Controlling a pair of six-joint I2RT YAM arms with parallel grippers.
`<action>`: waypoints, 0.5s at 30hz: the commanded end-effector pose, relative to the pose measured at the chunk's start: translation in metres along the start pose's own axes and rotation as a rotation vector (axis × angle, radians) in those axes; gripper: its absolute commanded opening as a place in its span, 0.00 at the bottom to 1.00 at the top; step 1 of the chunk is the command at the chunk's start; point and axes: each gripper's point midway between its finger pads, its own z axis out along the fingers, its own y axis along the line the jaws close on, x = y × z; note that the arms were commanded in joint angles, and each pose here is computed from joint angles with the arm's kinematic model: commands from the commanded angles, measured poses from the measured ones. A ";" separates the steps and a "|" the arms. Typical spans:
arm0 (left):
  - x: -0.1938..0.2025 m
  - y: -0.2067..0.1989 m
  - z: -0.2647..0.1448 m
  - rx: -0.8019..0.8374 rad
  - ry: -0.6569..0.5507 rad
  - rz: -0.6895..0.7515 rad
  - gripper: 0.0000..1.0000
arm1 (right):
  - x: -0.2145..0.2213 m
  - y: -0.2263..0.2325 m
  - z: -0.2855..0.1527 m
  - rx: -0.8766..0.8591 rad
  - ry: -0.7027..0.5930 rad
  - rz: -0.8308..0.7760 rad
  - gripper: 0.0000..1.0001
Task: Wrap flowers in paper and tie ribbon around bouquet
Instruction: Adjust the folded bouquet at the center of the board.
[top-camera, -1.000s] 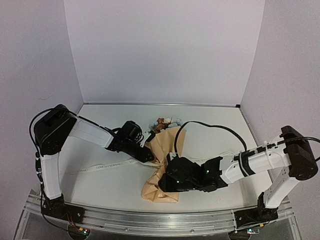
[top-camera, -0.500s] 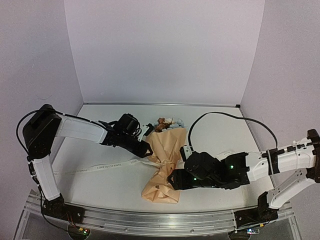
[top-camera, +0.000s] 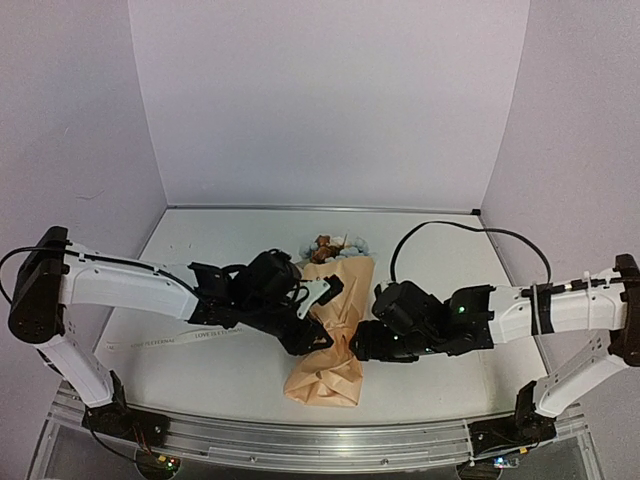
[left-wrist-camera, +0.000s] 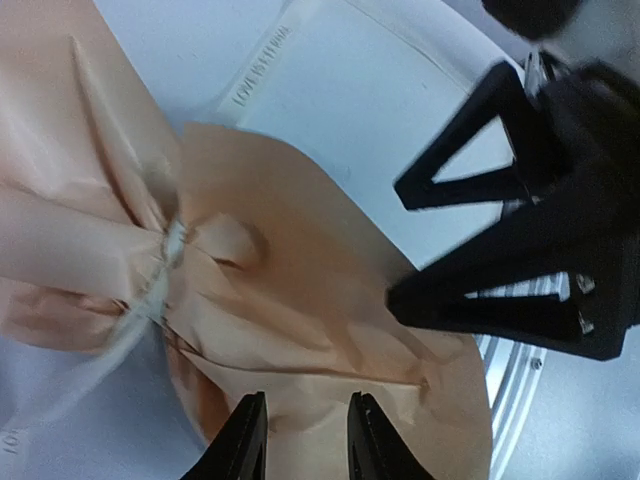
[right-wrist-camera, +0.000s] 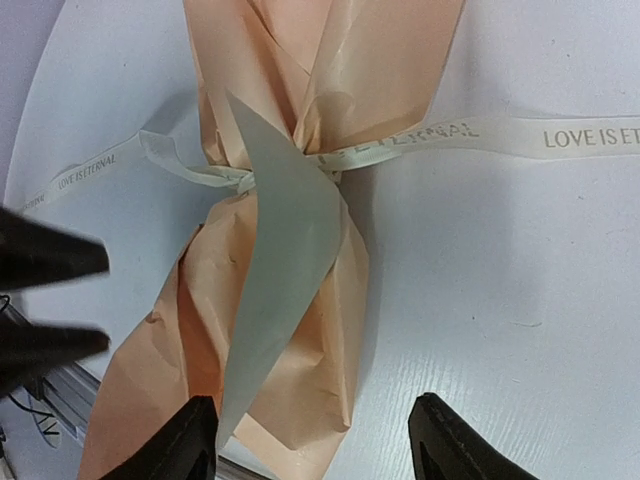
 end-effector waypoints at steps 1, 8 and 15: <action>0.027 -0.028 0.011 0.058 0.062 -0.005 0.26 | -0.003 0.002 0.003 0.005 0.012 0.072 0.55; 0.076 -0.037 0.035 0.078 0.151 -0.037 0.21 | -0.007 -0.014 0.014 0.012 0.026 0.169 0.18; 0.104 -0.019 0.048 0.021 0.200 -0.077 0.14 | 0.004 -0.016 0.015 -0.030 0.104 0.161 0.09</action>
